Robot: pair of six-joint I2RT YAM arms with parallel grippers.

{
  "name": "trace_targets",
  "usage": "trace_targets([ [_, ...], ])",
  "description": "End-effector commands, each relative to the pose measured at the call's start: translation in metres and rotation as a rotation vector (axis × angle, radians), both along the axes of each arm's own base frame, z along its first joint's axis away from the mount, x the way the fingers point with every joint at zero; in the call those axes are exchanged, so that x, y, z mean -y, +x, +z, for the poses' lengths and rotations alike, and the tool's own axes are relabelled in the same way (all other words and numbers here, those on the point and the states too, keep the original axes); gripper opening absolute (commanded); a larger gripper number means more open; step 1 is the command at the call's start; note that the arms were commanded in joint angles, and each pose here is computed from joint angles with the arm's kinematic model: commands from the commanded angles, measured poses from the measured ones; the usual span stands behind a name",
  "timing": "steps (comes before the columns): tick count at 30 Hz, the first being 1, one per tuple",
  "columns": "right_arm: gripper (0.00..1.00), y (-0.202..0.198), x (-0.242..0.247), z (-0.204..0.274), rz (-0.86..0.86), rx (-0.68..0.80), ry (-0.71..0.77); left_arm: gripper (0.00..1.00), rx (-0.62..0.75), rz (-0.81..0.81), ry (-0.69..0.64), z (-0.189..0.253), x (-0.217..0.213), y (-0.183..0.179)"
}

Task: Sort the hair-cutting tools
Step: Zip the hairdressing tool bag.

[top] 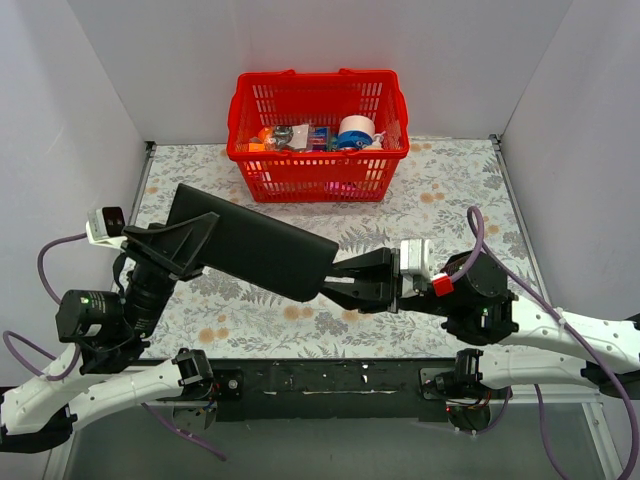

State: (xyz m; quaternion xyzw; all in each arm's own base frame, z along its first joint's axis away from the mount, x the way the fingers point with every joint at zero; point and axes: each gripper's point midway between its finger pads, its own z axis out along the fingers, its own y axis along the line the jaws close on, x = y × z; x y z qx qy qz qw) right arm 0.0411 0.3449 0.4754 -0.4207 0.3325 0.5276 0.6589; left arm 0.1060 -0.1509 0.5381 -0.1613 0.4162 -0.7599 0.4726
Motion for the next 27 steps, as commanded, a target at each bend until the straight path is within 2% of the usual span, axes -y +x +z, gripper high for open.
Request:
trace_targets([
  [1, 0.36, 0.018, -0.016, -0.078, -0.072, -0.070, -0.264, 0.00, 0.063, -0.286, 0.140, -0.024, 0.052, -0.039],
  [14, 0.41, 0.027, 0.038, -0.099, -0.175, -0.144, -0.266, 0.00, 0.073, -0.241, 0.152, -0.024, 0.048, -0.034],
  [27, 0.38, 0.021, 0.057, -0.135, -0.167, -0.209, -0.320, 0.00, 0.071, -0.185, 0.164, -0.024, 0.049, -0.024],
])
